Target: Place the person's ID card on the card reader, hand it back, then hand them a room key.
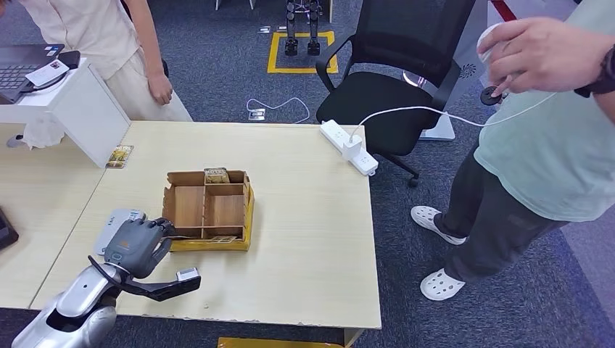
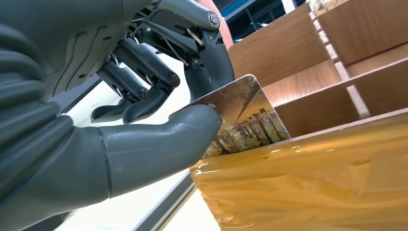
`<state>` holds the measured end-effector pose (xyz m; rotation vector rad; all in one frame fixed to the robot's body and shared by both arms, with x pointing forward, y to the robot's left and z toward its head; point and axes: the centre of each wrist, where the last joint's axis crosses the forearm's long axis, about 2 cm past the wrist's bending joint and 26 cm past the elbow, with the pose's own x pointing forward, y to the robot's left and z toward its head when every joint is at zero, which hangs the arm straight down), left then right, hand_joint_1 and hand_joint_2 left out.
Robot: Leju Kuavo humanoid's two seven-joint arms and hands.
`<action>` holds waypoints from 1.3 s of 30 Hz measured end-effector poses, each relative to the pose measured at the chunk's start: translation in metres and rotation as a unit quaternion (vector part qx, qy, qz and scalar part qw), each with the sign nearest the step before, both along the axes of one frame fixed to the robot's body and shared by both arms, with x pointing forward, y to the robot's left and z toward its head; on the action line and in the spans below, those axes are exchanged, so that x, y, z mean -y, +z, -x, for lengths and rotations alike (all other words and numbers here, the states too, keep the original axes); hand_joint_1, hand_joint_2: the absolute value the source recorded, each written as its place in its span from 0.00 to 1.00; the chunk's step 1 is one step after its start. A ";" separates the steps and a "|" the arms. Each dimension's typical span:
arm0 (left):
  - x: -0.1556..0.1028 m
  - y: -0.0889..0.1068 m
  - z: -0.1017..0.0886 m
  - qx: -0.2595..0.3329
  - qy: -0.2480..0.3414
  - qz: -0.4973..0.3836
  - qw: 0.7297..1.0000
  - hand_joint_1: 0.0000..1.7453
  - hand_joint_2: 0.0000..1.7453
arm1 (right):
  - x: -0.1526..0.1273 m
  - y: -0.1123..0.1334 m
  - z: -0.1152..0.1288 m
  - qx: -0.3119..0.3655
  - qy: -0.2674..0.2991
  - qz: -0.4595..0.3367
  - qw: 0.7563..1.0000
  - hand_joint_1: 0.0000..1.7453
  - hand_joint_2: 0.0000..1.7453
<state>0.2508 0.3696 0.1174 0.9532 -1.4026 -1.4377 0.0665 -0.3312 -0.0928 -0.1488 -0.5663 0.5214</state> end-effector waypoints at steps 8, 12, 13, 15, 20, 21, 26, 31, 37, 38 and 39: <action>-0.010 0.015 -0.006 0.046 -0.003 0.036 0.998 1.00 1.00 | 0.000 0.000 0.001 -0.003 0.003 -0.001 1.000 0.00 0.00; -0.031 0.050 -0.023 0.101 0.008 0.043 0.994 1.00 1.00 | 0.001 0.000 0.003 -0.004 0.000 0.000 1.000 0.00 0.00; -0.037 0.060 -0.028 0.118 0.014 0.042 0.992 1.00 1.00 | 0.002 0.000 0.003 -0.004 -0.002 0.000 1.000 0.00 0.00; -0.048 0.079 -0.036 0.147 0.024 0.039 0.988 1.00 1.00 | 0.002 0.000 0.004 -0.004 -0.004 0.000 1.000 0.00 0.00; -0.070 0.118 -0.051 0.227 0.084 0.009 0.970 1.00 1.00 | -0.001 -0.001 0.007 -0.005 -0.008 -0.002 1.000 0.00 0.00; -0.074 0.124 -0.055 0.244 0.101 0.001 0.965 1.00 1.00 | -0.002 -0.001 0.007 -0.004 -0.008 -0.003 1.000 0.00 0.00; -0.088 0.138 -0.069 0.293 0.172 -0.040 0.940 1.00 1.00 | -0.008 -0.001 0.005 0.001 -0.008 -0.005 1.000 0.00 0.00; -0.095 0.135 -0.074 0.316 0.204 -0.048 0.925 1.00 1.00 | -0.010 0.000 0.004 0.005 -0.009 -0.006 1.000 0.00 0.00; -0.100 0.129 -0.077 0.316 0.220 -0.058 0.921 1.00 1.00 | -0.012 0.000 0.005 0.004 -0.012 -0.007 1.000 0.00 0.00; -0.100 0.128 -0.077 0.315 0.221 -0.059 0.921 1.00 1.00 | -0.012 0.000 0.005 0.003 -0.012 -0.007 1.000 0.00 0.00; -0.100 0.127 -0.078 0.314 0.223 -0.059 0.921 1.00 1.00 | -0.013 0.000 0.005 0.003 -0.012 -0.007 1.000 0.00 0.00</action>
